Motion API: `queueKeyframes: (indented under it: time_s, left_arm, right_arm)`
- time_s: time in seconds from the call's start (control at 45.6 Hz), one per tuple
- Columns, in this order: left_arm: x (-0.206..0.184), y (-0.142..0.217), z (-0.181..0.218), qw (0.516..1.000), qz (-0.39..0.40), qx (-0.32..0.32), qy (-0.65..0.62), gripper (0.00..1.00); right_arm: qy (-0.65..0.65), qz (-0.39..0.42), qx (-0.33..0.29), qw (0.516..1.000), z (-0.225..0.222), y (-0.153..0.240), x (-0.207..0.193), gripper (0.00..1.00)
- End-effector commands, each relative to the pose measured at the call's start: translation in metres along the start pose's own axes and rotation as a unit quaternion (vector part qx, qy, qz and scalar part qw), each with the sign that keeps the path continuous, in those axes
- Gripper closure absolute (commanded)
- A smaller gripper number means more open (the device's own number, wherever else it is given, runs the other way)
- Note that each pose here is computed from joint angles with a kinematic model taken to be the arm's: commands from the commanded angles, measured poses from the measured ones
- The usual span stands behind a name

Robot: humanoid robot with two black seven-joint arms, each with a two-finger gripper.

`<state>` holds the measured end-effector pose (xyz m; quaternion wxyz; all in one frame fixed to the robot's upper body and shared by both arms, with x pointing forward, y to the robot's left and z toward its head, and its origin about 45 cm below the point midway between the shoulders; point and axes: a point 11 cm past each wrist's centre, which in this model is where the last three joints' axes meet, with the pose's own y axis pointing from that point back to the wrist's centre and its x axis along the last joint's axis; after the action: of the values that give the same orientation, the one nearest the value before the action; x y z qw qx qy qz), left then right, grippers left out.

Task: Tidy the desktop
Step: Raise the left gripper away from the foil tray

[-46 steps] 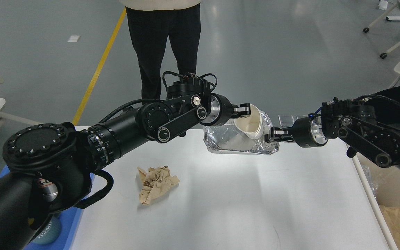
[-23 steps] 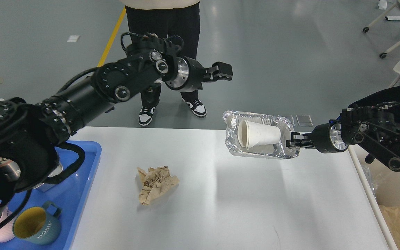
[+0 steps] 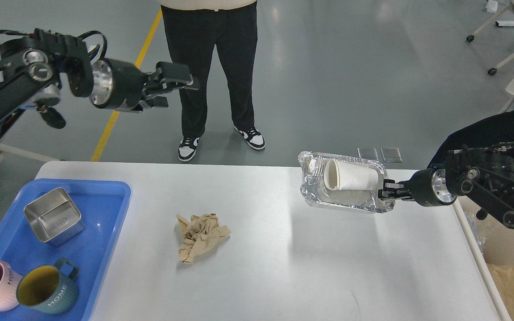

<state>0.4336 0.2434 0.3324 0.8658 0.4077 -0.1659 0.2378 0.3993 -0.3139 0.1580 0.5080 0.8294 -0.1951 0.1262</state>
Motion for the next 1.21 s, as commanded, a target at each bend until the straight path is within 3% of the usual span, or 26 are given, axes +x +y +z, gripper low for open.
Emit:
queueKeyframes:
  time_s: [0.0, 0.439, 0.944, 1.053, 1.185]
  left_arm:
    - [-0.022, 0.038, -0.028, 1.0, -0.007, 0.021, -0.008, 0.03]
    - [-0.017, 0.167, -0.068, 0.998, 0.007, 0.063, 0.023, 0.03]
    - [-0.032, 0.201, -0.054, 0.998, -0.01, 0.057, 0.033, 0.04]
    - [-0.047, 0.206, -0.078, 0.994, -0.038, 0.07, 0.078, 0.04]
    - [-0.053, 0.2, -0.089, 0.993, -0.016, 0.006, 0.12, 0.04]
  right_arm:
    - [-0.002, 0.001, -0.002, 1.0, 0.003, -0.001, -0.003, 1.0]
    - [-0.002, 0.0, -0.002, 1.0, 0.002, -0.004, -0.005, 1.0]
    - [0.0, -0.002, 0.006, 1.0, -0.003, -0.005, -0.006, 1.0]
    - [0.0, -0.001, 0.005, 1.0, -0.002, -0.005, -0.006, 1.0]
    - [0.002, -0.002, 0.01, 1.0, -0.007, -0.006, -0.006, 1.0]
